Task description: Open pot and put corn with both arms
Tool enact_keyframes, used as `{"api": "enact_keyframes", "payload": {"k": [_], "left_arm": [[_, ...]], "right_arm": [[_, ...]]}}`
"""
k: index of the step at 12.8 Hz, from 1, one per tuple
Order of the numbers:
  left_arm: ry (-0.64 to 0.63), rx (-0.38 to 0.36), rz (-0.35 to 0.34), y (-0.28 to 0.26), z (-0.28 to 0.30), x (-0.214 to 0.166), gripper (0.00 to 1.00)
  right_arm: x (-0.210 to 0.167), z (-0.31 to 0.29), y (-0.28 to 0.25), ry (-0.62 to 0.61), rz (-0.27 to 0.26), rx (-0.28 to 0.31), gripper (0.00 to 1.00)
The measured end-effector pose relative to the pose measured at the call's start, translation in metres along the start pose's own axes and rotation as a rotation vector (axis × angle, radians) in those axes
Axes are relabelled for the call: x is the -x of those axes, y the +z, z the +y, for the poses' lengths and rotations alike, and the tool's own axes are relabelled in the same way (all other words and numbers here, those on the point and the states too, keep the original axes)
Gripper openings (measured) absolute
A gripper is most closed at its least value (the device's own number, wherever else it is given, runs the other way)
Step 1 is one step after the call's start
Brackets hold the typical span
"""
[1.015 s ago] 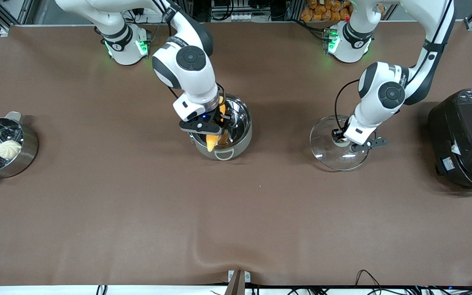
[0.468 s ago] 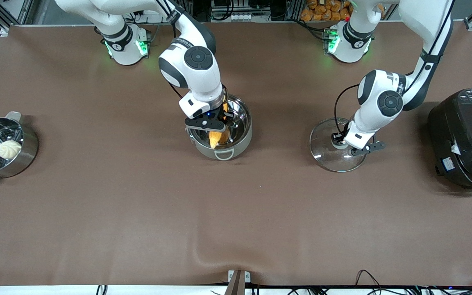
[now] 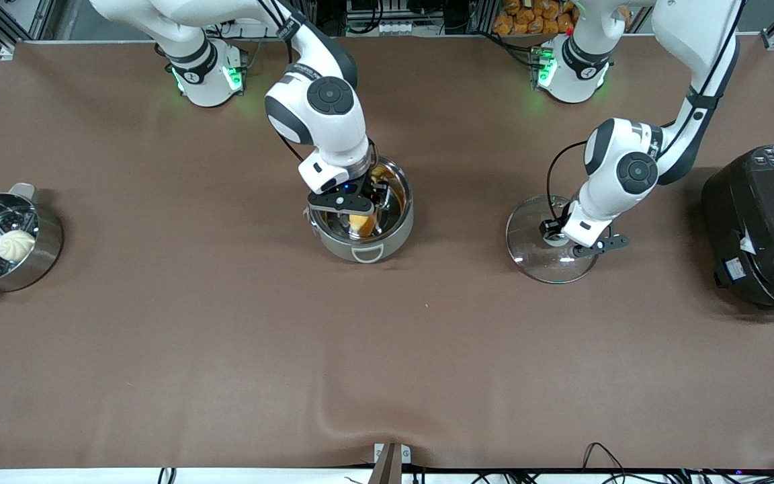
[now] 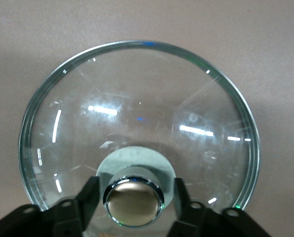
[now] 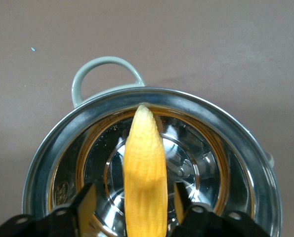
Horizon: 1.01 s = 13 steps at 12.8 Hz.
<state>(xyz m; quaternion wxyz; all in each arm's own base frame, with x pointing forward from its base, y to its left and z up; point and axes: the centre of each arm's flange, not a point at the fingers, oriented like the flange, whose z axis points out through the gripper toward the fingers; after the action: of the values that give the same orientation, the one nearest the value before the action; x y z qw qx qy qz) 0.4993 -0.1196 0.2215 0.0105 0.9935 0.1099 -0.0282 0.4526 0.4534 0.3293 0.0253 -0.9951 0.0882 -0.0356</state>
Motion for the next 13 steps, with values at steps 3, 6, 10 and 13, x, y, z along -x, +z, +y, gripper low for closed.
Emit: {"api": "enact_keyframes", "payload": {"k": [3,6,10,13], "left_arm": [[0.0,0.021,0.044,-0.018,0.007,-0.015,1.0],[0.002,0.056,0.129,-0.062,0.02,-0.042,1.0],[0.002,0.039,0.135,-0.155,0.032,-0.067,1.0],[0.027,0.019,0.133,-0.23,0.031,-0.073,1.0]], "right_arm": [[-0.008,0.003,-0.005,0.013,0.01,-0.004,0.82],[-0.057,0.035,-0.055,0.045,0.054,0.011,0.95],[-0.139,0.136,-0.151,0.018,0.038,0.015,0.95],[-0.169,0.193,-0.205,-0.001,0.028,0.057,0.95]]}}
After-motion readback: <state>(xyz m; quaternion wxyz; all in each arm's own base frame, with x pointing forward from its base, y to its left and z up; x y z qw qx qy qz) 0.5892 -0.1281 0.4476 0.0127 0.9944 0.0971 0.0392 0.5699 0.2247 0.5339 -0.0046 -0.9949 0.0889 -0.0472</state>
